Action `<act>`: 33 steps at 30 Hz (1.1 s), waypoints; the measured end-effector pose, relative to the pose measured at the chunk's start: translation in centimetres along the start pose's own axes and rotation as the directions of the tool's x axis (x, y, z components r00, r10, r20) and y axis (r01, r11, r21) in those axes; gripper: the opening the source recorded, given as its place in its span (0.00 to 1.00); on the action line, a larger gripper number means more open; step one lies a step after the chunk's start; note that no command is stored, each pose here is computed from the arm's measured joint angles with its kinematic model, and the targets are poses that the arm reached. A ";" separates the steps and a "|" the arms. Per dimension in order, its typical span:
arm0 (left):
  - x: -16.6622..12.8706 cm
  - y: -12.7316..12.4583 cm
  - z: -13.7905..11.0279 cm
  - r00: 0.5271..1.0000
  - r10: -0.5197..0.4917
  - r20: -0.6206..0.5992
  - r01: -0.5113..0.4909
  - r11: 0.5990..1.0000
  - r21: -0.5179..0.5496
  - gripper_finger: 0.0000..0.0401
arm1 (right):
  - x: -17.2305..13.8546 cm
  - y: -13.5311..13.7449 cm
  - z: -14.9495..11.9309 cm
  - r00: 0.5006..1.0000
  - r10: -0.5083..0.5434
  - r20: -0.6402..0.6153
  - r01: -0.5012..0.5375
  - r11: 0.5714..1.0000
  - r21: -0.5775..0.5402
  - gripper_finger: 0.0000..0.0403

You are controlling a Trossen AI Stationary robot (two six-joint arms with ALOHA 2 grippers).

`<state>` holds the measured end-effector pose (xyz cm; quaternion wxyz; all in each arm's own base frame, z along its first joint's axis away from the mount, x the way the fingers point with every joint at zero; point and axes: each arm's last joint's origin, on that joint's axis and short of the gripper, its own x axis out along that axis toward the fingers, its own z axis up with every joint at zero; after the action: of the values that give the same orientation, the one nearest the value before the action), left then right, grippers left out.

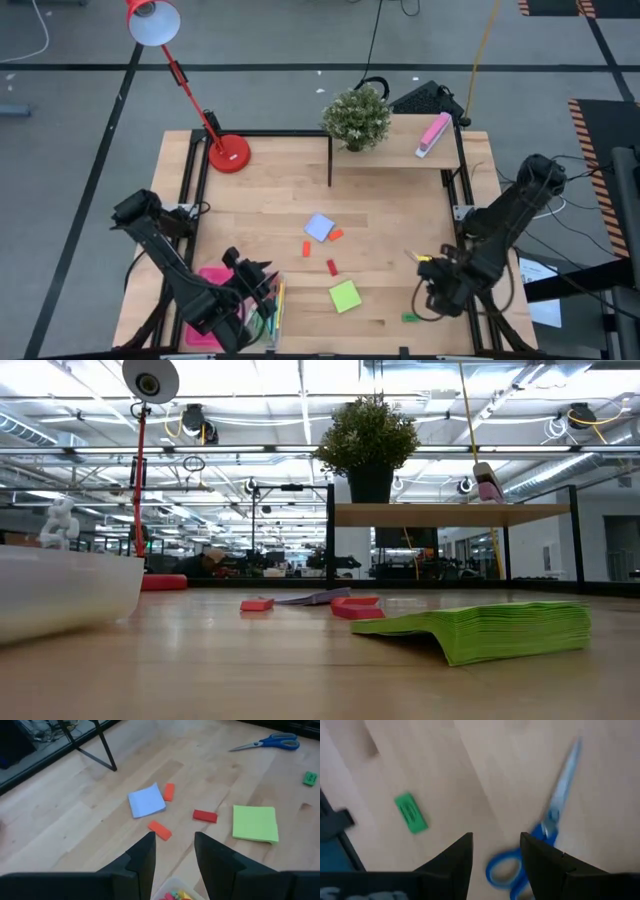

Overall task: Pack school essentials
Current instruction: Put the blue scissors into the pink supply box

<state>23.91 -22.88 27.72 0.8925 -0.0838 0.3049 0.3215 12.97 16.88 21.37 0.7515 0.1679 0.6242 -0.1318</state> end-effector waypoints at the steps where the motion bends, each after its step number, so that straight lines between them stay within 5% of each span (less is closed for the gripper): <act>1: 0.2 0.0 0.1 1.000 0.004 0.000 -0.004 1.000 0.005 0.35 | -0.1 0.0 -0.5 1.000 -0.003 -0.016 0.003 1.000 0.013 0.39; 8: 1.3 0.0 1.0 1.000 0.022 0.000 -0.022 0.999 0.039 0.35 | -0.4 0.3 -3.0 0.998 0.000 -0.056 0.004 0.998 0.065 0.46; 19: 1.9 -0.4 1.5 1.000 -0.001 0.005 0.000 0.998 0.067 0.35 | 1.2 0.4 -4.2 0.982 -0.149 -0.116 0.160 0.983 0.093 0.70; 33: 1.9 -0.4 1.5 1.000 -0.001 0.005 0.000 0.998 0.066 0.35 | 4.1 -1.1 -5.1 0.959 -0.206 -0.196 0.235 0.962 0.138 0.73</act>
<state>26.08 -21.70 27.78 0.8956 -0.0535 0.3131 0.3113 8.76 18.07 16.44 0.6566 0.1681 0.6919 -0.2490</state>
